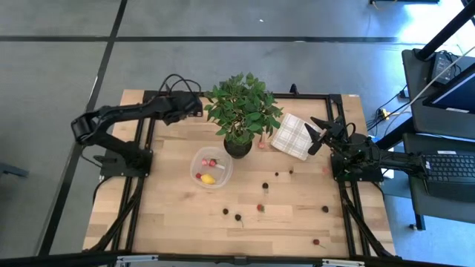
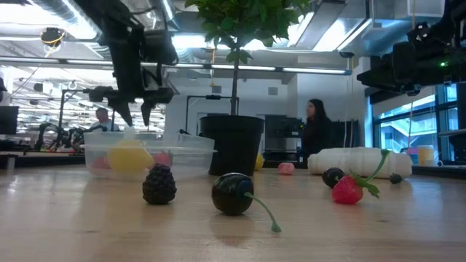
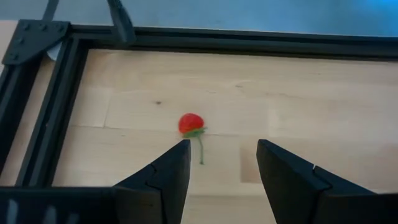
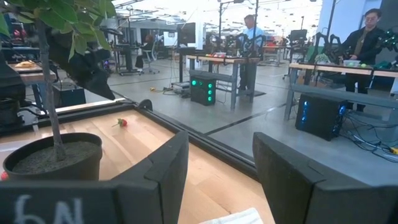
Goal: Pick and placing Produce into tupperware
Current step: Put the top red strawberry into the transparent bin
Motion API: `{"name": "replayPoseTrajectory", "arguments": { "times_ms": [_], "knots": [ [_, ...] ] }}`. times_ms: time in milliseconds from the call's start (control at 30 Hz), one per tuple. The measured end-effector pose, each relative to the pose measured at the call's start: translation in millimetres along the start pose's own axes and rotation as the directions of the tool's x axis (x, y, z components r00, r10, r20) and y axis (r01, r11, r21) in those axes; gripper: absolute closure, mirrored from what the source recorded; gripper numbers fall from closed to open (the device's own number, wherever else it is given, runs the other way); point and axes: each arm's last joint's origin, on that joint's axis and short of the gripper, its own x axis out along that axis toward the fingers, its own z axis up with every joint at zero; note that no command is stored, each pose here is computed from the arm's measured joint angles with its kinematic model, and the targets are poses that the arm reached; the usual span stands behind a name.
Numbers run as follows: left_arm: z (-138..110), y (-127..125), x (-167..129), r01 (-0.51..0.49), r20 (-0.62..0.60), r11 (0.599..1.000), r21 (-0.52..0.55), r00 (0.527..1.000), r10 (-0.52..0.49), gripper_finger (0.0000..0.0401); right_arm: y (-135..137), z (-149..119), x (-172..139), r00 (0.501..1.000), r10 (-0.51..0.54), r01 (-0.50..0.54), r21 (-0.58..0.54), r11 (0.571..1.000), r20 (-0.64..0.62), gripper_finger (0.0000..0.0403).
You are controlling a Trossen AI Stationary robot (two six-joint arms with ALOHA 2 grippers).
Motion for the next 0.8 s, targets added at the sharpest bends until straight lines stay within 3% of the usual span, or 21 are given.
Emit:
{"name": "replayPoseTrajectory", "arguments": {
  "times_ms": [400,633,800],
  "knots": [
    [23,18,27,-0.047,-0.074,0.991,-0.124,0.997,0.038,0.0225,0,0,0,1.0,0.001,-0.001,0.0,1.0,0.0,0.0221],
    [25,12,37,0.017,-0.116,0.994,-0.11,0.993,-0.03,0.0225,0,0,0,1.0,0.0,0.0,0.0,1.0,0.001,0.0221],
    [23,15,55,-0.033,-0.172,0.994,-0.108,0.985,0.014,0.0225,0,0,0,1.0,0.0,0.0,0.0,1.0,0.001,0.0221]
  ]
}}
